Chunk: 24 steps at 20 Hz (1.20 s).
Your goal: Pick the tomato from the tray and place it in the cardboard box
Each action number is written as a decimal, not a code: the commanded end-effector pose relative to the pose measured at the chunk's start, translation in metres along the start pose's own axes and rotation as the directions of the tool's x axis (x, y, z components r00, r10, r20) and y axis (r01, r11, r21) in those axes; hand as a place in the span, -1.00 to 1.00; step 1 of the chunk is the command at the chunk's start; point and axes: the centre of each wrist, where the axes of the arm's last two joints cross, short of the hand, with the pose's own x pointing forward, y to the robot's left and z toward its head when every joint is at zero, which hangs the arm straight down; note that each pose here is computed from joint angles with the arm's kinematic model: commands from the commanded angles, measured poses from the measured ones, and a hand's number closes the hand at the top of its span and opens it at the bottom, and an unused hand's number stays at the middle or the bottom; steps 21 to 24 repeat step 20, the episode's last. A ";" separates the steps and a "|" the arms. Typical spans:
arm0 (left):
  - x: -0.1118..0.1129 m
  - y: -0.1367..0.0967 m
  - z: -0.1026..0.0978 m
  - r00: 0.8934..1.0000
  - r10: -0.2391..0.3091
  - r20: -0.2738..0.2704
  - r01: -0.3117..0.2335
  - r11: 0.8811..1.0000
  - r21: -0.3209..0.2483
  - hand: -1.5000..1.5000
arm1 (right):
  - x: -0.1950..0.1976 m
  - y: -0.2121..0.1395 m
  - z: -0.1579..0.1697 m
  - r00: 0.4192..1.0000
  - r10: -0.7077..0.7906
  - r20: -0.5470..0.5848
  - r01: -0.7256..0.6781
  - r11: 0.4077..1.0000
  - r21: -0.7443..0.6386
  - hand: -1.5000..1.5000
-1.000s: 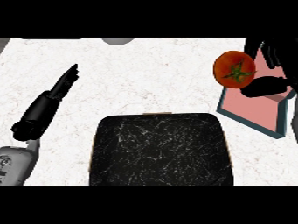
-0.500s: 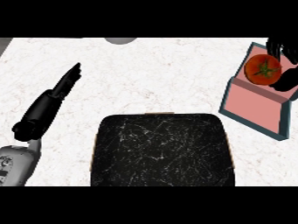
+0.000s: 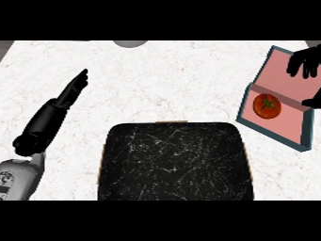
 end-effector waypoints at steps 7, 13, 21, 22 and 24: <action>-0.004 0.004 -0.002 1.000 0.002 -0.009 -0.002 1.000 0.006 0.00 | -0.012 -0.004 -0.014 0.840 -0.387 0.381 0.468 0.872 -0.146 -1.00; -0.004 0.009 0.005 1.000 -0.005 -0.015 0.005 1.000 -0.013 0.00 | -0.048 0.006 -0.010 0.468 -0.766 0.441 0.877 0.463 -0.127 -1.00; -0.003 0.001 -0.010 1.000 0.018 0.004 -0.018 1.000 -0.010 0.00 | -0.079 -0.019 0.010 0.395 -0.812 0.429 0.916 0.312 -0.253 -1.00; -0.003 0.001 -0.010 1.000 0.018 0.004 -0.018 1.000 -0.010 0.00 | -0.079 -0.019 0.010 0.395 -0.812 0.429 0.916 0.312 -0.253 -1.00; -0.003 0.001 -0.010 1.000 0.018 0.004 -0.018 1.000 -0.010 0.00 | -0.079 -0.019 0.010 0.395 -0.812 0.429 0.916 0.312 -0.253 -1.00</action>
